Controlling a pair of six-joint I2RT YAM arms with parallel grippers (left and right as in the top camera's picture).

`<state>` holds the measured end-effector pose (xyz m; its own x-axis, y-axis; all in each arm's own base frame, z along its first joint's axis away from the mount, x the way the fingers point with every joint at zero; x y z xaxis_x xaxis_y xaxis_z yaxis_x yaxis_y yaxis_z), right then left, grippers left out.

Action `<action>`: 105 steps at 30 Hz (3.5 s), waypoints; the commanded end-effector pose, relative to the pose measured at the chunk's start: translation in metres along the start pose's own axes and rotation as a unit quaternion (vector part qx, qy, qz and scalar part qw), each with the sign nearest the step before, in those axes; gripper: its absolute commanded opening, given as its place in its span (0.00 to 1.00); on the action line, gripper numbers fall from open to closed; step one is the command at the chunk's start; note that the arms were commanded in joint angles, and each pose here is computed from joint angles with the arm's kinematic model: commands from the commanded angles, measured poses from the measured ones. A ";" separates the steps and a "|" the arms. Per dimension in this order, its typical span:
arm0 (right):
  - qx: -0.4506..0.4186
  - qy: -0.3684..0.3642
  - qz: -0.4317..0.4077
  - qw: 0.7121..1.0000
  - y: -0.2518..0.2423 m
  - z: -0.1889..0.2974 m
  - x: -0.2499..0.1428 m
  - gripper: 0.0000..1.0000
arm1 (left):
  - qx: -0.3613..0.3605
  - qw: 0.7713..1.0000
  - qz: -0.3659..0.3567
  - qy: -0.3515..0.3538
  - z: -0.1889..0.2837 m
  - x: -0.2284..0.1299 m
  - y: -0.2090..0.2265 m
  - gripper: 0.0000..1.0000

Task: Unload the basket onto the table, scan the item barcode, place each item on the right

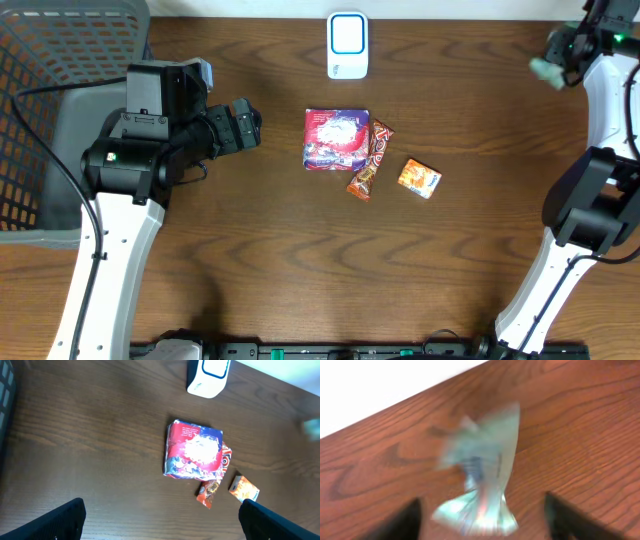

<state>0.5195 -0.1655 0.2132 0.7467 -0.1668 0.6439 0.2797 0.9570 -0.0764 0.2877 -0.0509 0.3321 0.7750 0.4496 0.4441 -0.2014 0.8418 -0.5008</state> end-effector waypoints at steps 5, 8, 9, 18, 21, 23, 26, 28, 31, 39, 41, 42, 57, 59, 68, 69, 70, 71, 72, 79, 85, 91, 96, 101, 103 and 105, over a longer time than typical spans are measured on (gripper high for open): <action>0.020 0.018 0.007 1.000 0.007 0.004 -0.003 0.88 | 0.001 1.000 -0.005 -0.005 0.003 0.000 0.000 0.98; 0.048 -0.008 0.009 0.999 0.012 0.045 0.013 0.89 | 0.001 1.000 -0.005 -0.005 0.003 0.000 0.001 0.98; 0.058 -0.018 0.010 0.998 0.014 0.062 0.018 0.90 | 0.001 1.000 -0.005 -0.005 0.003 0.000 0.000 0.98; 0.210 -0.014 0.048 0.976 0.045 0.228 0.007 0.97 | 0.001 1.000 -0.005 -0.005 0.003 0.000 0.001 0.98; 0.227 0.029 0.104 0.968 0.059 0.249 -0.014 0.91 | 0.001 1.000 -0.005 -0.005 0.003 0.000 0.000 0.98; 0.245 0.081 0.145 0.955 0.073 0.252 -0.032 0.88 | 0.001 1.000 -0.005 -0.005 0.003 0.000 0.001 0.98; 0.273 0.155 0.198 0.929 0.098 0.244 -0.058 0.89 | 0.001 1.000 -0.005 -0.005 0.003 0.000 0.000 0.98; 0.278 0.193 0.228 0.913 0.117 0.230 -0.076 0.99 | 0.001 1.000 -0.005 -0.005 0.003 0.000 0.000 0.98; 0.243 0.231 0.260 0.906 0.136 0.202 -0.101 0.99 | 0.001 1.000 -0.005 -0.005 0.003 0.000 0.001 0.98; 0.192 0.239 0.303 0.902 0.156 0.139 -0.152 0.99 | 0.001 1.000 -0.005 -0.005 0.003 0.000 0.000 0.98; 0.194 0.241 0.303 0.901 0.156 0.134 -0.158 0.99 | 0.001 1.000 -0.005 -0.005 0.003 0.000 0.000 0.98; 0.194 0.243 0.303 0.901 0.156 0.133 -0.160 0.99 | 0.001 1.000 -0.005 -0.005 0.003 0.000 0.000 0.98; 0.226 0.213 0.291 0.905 0.163 0.107 -0.179 0.99 | 0.001 1.000 -0.005 -0.005 0.003 0.000 0.000 0.98; 0.251 0.205 0.295 0.899 0.163 0.100 -0.186 0.99 | 0.001 1.000 -0.005 -0.005 0.003 0.000 0.000 0.98; 0.325 0.254 0.286 0.865 0.161 0.067 -0.223 0.74 | 0.001 1.000 -0.005 -0.005 0.003 0.000 0.000 0.98; 0.331 0.260 0.283 0.862 0.162 0.063 -0.226 0.77 | 0.001 1.000 -0.005 -0.005 0.003 0.000 0.001 0.98; 0.340 0.266 0.282 0.857 0.163 0.060 -0.229 0.77 | 0.001 1.000 -0.005 -0.005 0.003 0.000 0.000 0.98; 0.349 0.271 0.279 0.853 0.164 0.058 -0.232 0.70 | 0.001 1.000 -0.005 -0.005 0.003 0.000 0.000 0.98; 0.355 0.276 0.275 0.850 0.165 0.057 -0.235 0.60 | 0.001 1.000 -0.005 -0.005 0.003 0.000 0.000 0.98; 0.357 0.288 0.258 0.850 0.166 0.062 -0.230 0.01 | 0.001 1.000 -0.005 -0.005 0.003 0.000 0.000 0.98; 0.332 0.257 0.192 0.887 0.172 0.084 -0.172 0.01 | 0.001 1.000 -0.005 -0.005 0.003 0.000 0.001 0.98; 0.326 0.118 0.063 0.936 0.190 0.100 -0.088 0.01 | 0.001 1.000 -0.005 -0.005 0.003 0.000 0.000 0.98; 0.365 -0.080 0.034 0.927 0.225 0.112 -0.031 0.01 | 0.001 1.000 -0.005 -0.005 0.003 0.000 0.001 0.98; 0.246 -0.188 0.041 0.950 0.263 0.111 -0.024 0.01 | 0.001 1.000 -0.005 -0.005 0.003 0.000 0.001 0.98; 0.199 -0.217 0.078 0.952 0.283 0.109 -0.031 0.01 | 0.001 1.000 -0.005 -0.005 0.003 0.000 0.000 0.98; 0.171 -0.240 0.116 0.949 0.303 0.104 -0.039 0.01 | 0.001 1.000 -0.005 -0.005 0.003 0.000 0.000 0.98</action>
<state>0.5060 0.1386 0.2695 0.3947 -0.0164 0.9186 -0.2495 0.9604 0.1244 0.2877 -0.0509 0.3320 0.7752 0.4496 0.4438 -0.2015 0.8418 -0.5007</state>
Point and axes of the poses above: each gripper's point midway between its finger pads, its own z axis back along the fingers, its own y axis along the line the jaws close on, x = y × z, the point moved 10 cm from there along z, back along the fingers, and after that the axes turned 12 degrees about z, right-handed, at the moved point
